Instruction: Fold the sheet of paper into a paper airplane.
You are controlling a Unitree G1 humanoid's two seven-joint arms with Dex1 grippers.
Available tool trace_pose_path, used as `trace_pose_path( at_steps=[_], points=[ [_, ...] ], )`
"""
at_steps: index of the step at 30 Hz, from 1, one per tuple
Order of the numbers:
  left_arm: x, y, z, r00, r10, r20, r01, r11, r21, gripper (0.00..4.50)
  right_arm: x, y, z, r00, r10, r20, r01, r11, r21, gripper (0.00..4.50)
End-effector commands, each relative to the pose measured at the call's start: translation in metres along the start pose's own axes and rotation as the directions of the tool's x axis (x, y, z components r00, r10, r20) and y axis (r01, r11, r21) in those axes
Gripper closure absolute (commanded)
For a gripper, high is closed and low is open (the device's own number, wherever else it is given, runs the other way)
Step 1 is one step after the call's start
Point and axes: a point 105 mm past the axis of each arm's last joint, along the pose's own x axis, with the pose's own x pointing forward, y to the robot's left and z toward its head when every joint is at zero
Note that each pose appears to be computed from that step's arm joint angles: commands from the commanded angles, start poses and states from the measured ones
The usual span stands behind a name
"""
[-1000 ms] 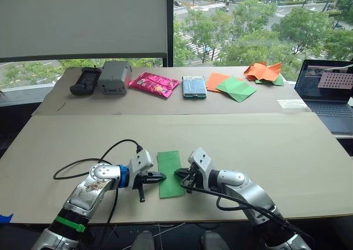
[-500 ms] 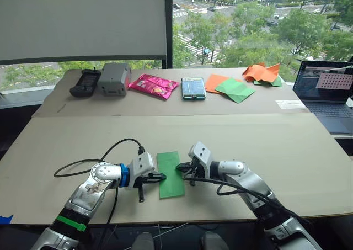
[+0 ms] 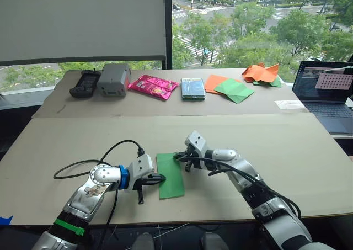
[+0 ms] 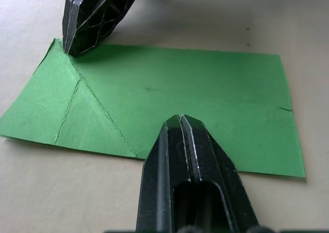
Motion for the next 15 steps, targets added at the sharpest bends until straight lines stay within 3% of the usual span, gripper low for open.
trace_pose_path(
  at_steps=[1,15],
  points=[
    [0.000,-0.007,-0.012,0.999,-0.018,-0.052,0.017,1.000,-0.022,4.50,0.002,-0.007,-0.024,0.996,-0.026,-0.090,0.028,0.999,0.022,4.47],
    [-0.003,-0.004,-0.010,0.999,-0.001,-0.051,-0.001,1.000,-0.023,4.50,-0.004,0.007,-0.028,0.997,0.035,-0.073,-0.035,0.999,0.012,4.47]
  ],
)
